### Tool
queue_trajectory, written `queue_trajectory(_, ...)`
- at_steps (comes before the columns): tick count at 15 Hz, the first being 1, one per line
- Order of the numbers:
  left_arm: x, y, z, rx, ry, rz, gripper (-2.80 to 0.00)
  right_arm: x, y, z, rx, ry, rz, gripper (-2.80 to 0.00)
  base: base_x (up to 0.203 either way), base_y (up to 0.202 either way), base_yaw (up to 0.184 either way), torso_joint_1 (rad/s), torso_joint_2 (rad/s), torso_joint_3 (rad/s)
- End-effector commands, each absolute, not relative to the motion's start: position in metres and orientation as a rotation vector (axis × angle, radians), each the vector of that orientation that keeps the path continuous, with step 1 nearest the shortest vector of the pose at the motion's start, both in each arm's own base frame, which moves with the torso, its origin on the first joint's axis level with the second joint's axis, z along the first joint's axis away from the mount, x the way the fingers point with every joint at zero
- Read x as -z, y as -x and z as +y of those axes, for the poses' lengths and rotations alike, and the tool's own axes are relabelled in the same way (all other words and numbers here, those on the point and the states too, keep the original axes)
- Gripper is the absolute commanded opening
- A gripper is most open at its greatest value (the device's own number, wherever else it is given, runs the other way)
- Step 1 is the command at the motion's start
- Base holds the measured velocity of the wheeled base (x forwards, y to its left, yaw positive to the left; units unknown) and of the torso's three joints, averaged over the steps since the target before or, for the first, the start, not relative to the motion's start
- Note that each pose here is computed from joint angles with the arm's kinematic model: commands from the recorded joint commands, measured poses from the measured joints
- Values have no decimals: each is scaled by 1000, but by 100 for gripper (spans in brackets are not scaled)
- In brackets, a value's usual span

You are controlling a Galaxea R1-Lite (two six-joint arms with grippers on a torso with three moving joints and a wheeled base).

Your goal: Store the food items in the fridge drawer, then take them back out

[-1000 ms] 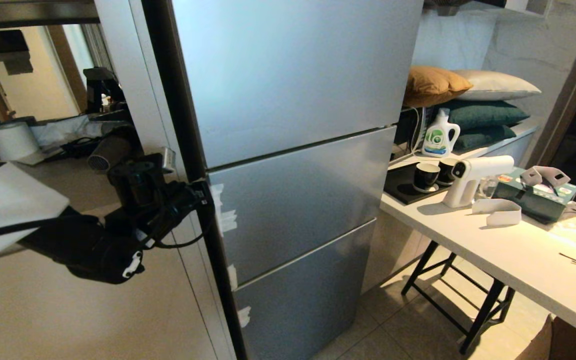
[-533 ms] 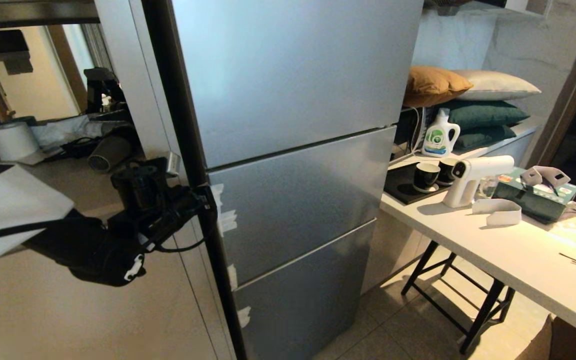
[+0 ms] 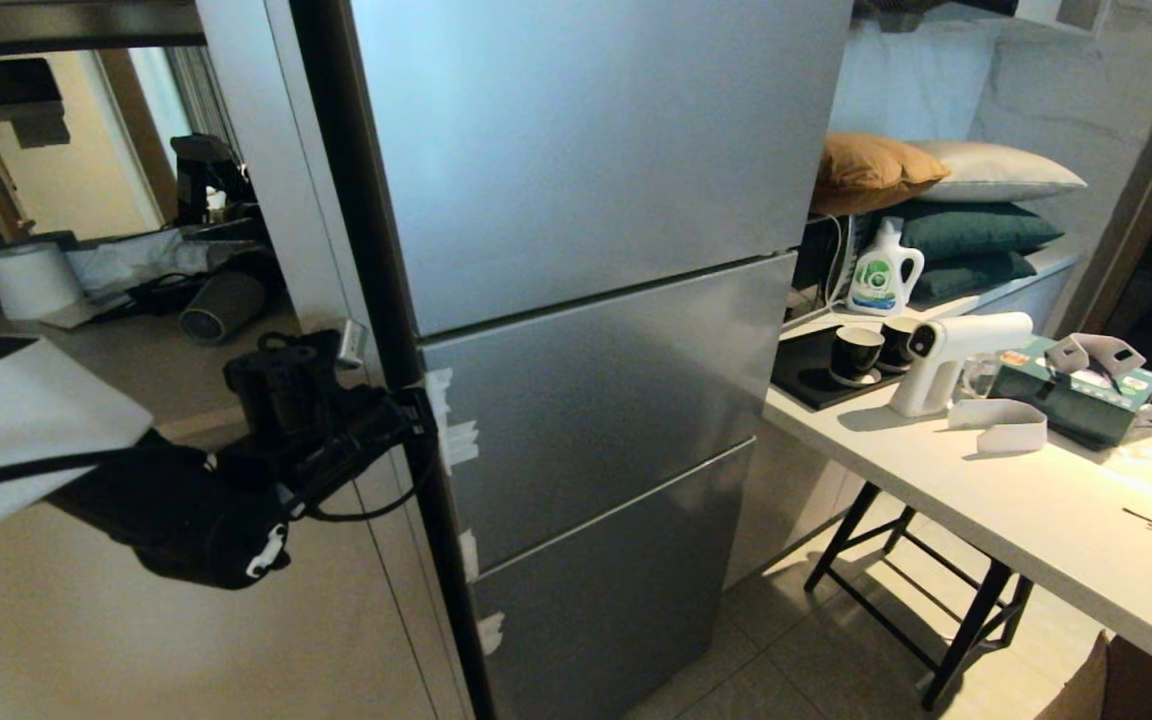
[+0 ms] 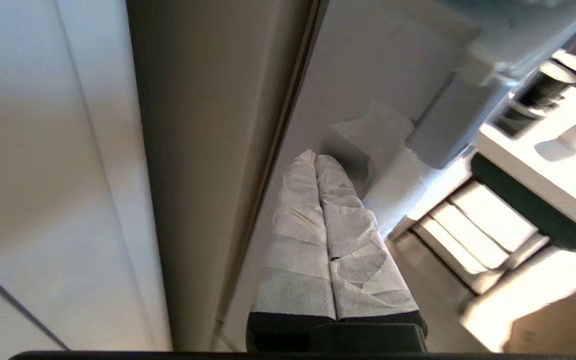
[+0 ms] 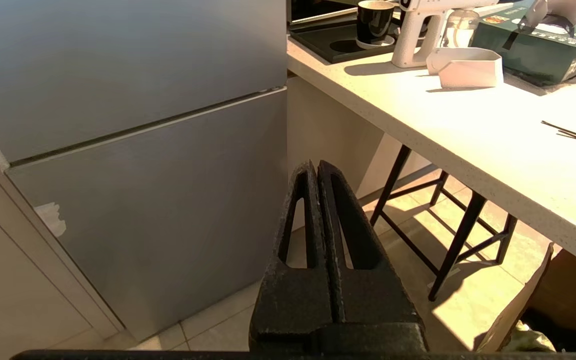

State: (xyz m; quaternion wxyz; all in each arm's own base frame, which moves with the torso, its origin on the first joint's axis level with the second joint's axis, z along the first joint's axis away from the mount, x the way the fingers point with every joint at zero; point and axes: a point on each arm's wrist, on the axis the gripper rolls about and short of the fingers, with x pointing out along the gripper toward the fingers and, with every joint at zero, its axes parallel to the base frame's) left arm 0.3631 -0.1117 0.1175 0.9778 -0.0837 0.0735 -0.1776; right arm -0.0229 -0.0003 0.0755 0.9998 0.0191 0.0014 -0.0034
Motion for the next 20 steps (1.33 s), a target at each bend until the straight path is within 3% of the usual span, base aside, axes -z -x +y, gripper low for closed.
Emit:
queue_trajectory(1,-119,-357,-125,406,191,155,-280,-75,23,0,6,-38,4,-280,0,0,0,0,0,0)
queue_trajectory(20,-102,-306,-158,713,185,204,-280,-75,23,0,6,-37,4,-280,0,0,0,0,0,0)
